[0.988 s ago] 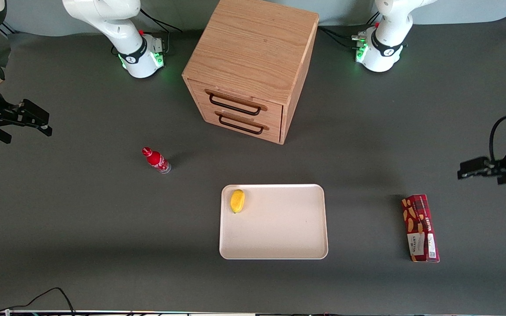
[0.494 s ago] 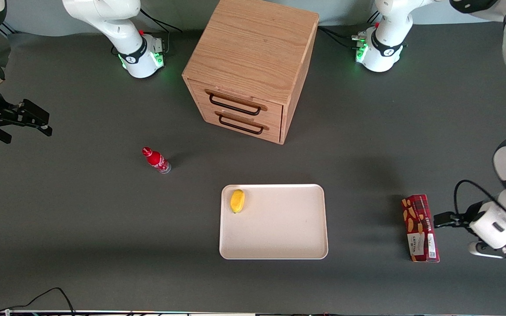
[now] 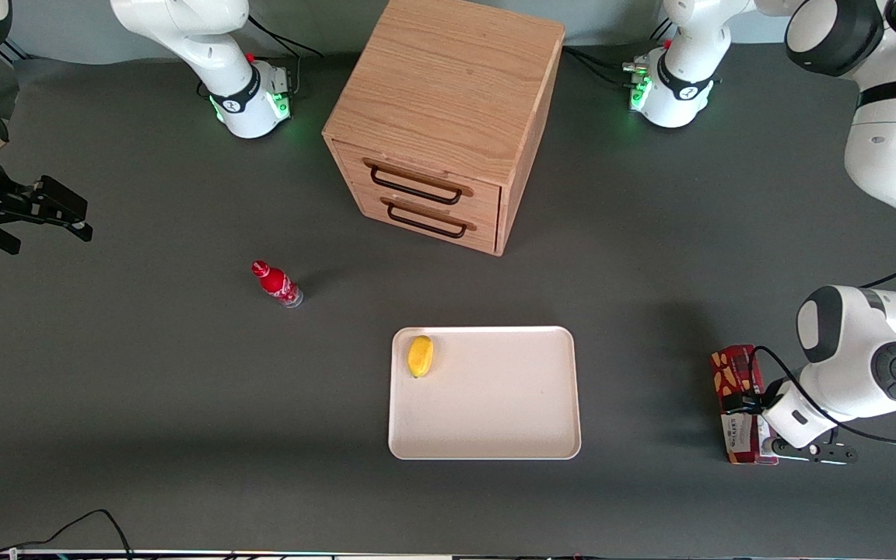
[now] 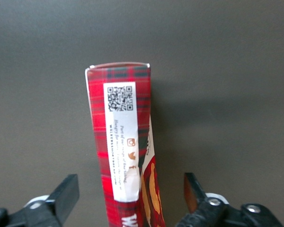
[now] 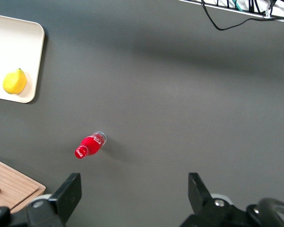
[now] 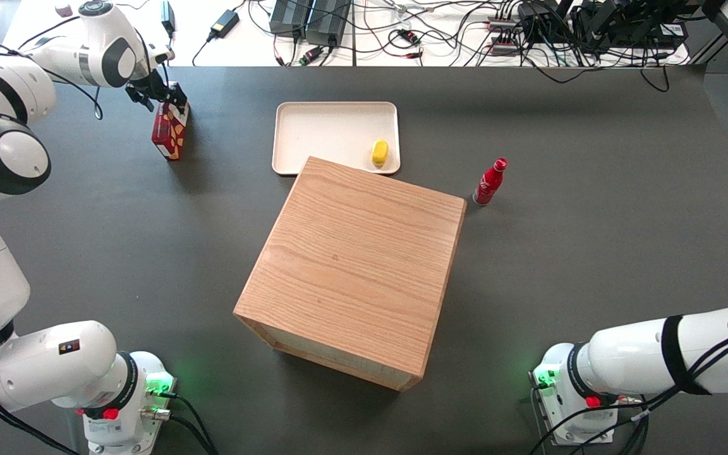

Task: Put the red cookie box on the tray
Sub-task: 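Lower the left gripper over the red cookie box and close on it, then lift the red cookie box and carry it over the white tray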

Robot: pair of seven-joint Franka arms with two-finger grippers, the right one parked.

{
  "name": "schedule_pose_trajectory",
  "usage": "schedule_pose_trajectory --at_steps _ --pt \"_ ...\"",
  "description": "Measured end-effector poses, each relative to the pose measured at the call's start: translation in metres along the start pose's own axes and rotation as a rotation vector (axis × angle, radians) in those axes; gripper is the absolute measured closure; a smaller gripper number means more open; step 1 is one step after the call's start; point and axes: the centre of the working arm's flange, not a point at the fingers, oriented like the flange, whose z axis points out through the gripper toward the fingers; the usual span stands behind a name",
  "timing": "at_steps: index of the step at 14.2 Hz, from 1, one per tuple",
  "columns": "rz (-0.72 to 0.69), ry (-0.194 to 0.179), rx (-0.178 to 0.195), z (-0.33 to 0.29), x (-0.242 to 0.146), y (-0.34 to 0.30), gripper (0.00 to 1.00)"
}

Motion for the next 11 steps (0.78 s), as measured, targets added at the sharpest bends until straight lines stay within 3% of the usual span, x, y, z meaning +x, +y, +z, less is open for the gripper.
schedule_pose_trajectory --at_steps 4,7,9,11 --pt "-0.024 -0.002 0.003 0.001 0.001 0.009 0.54" --pt "-0.060 0.035 0.006 -0.018 0.009 0.013 0.84" --pt "-0.081 0.069 0.001 -0.055 0.019 0.021 0.89" --pt "-0.094 0.043 -0.007 -0.106 0.021 0.044 0.90"
